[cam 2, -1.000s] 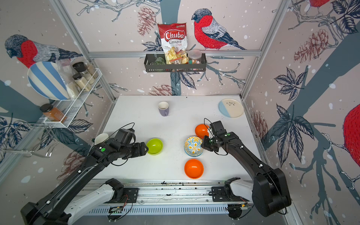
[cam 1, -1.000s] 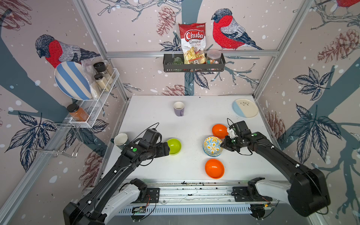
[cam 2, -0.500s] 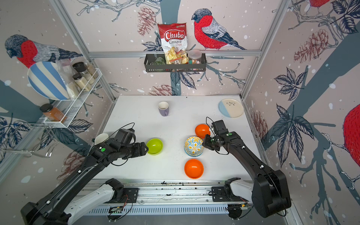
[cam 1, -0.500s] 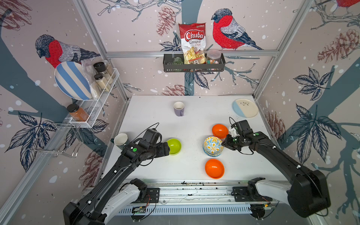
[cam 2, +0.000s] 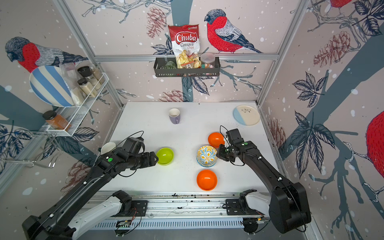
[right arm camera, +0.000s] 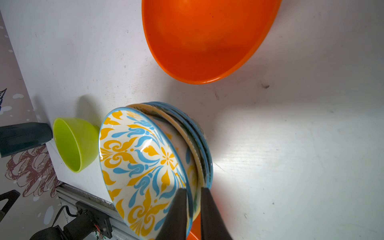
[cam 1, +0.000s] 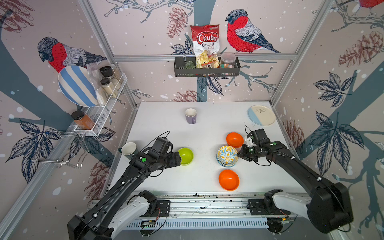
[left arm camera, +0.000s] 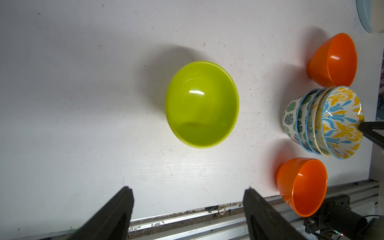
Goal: Stack the bowls
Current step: Pick up the bowl from the center of the board.
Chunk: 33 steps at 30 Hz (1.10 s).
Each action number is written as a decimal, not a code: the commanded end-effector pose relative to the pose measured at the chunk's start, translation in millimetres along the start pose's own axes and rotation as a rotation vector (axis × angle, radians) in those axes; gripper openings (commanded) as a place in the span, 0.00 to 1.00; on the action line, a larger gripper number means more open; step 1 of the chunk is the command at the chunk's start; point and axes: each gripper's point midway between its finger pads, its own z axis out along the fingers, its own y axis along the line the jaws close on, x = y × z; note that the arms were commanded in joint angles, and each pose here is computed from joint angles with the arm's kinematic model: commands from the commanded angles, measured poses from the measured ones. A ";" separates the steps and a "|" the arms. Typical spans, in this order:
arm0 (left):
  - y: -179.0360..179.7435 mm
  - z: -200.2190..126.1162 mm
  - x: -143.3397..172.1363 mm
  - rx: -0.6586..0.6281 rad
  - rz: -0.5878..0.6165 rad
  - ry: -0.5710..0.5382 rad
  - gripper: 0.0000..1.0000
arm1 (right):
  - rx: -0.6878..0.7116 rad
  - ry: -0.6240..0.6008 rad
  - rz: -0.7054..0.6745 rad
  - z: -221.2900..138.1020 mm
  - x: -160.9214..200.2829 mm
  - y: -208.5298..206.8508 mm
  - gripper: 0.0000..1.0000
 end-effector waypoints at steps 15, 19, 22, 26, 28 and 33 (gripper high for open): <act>-2.9 1.0 -2.5 0.006 0.010 -0.010 0.85 | 0.011 0.004 -0.018 1.3 2.0 -2.0 0.16; -3.2 1.3 -2.2 0.006 0.012 -0.011 0.85 | 0.019 0.007 -0.027 2.3 4.4 -2.4 0.16; -3.5 1.1 -2.2 0.006 0.014 -0.012 0.85 | 0.020 0.005 -0.031 1.8 4.8 -1.8 0.17; -3.7 1.3 -1.5 0.005 0.015 -0.010 0.85 | 0.026 0.000 -0.032 1.5 4.8 -2.7 0.17; -3.8 1.3 -1.2 0.006 0.018 -0.010 0.85 | 0.029 -0.001 -0.032 1.7 4.6 -3.3 0.17; -4.5 0.9 -1.2 0.006 0.020 -0.011 0.85 | 0.045 0.000 -0.031 2.1 5.3 -5.8 0.17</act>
